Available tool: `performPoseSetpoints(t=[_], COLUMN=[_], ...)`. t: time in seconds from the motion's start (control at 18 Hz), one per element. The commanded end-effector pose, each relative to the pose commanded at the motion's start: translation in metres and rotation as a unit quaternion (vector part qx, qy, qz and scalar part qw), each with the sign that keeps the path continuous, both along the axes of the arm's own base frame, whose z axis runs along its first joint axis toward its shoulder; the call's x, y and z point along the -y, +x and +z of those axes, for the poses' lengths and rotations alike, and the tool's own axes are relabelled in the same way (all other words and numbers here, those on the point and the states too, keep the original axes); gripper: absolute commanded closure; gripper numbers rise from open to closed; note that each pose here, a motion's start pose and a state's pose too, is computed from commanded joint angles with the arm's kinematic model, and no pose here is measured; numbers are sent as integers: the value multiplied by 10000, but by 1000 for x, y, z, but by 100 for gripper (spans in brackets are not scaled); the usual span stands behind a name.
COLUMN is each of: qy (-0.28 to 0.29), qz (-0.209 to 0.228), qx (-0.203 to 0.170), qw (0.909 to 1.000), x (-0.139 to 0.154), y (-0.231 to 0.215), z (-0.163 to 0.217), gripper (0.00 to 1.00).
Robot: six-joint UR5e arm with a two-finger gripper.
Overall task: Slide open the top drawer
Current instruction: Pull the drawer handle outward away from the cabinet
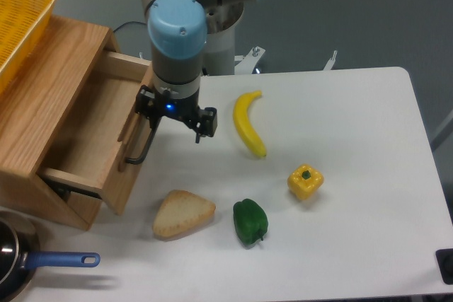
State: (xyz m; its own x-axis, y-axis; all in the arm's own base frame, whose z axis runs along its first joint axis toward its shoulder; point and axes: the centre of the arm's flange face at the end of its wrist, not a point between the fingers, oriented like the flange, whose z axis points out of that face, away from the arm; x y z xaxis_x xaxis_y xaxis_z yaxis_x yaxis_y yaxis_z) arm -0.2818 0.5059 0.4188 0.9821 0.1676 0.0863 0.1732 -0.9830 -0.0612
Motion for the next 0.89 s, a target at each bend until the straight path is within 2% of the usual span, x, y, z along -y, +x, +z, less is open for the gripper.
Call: performPoseSetpoints(t=[0.28, 0.89], qy=[11, -38], qz=[100, -5], qx=[-55, -165], qw=[9999, 9999], x=[10, 24], y=[-18, -45], z=[3, 5], gripper=[0, 0])
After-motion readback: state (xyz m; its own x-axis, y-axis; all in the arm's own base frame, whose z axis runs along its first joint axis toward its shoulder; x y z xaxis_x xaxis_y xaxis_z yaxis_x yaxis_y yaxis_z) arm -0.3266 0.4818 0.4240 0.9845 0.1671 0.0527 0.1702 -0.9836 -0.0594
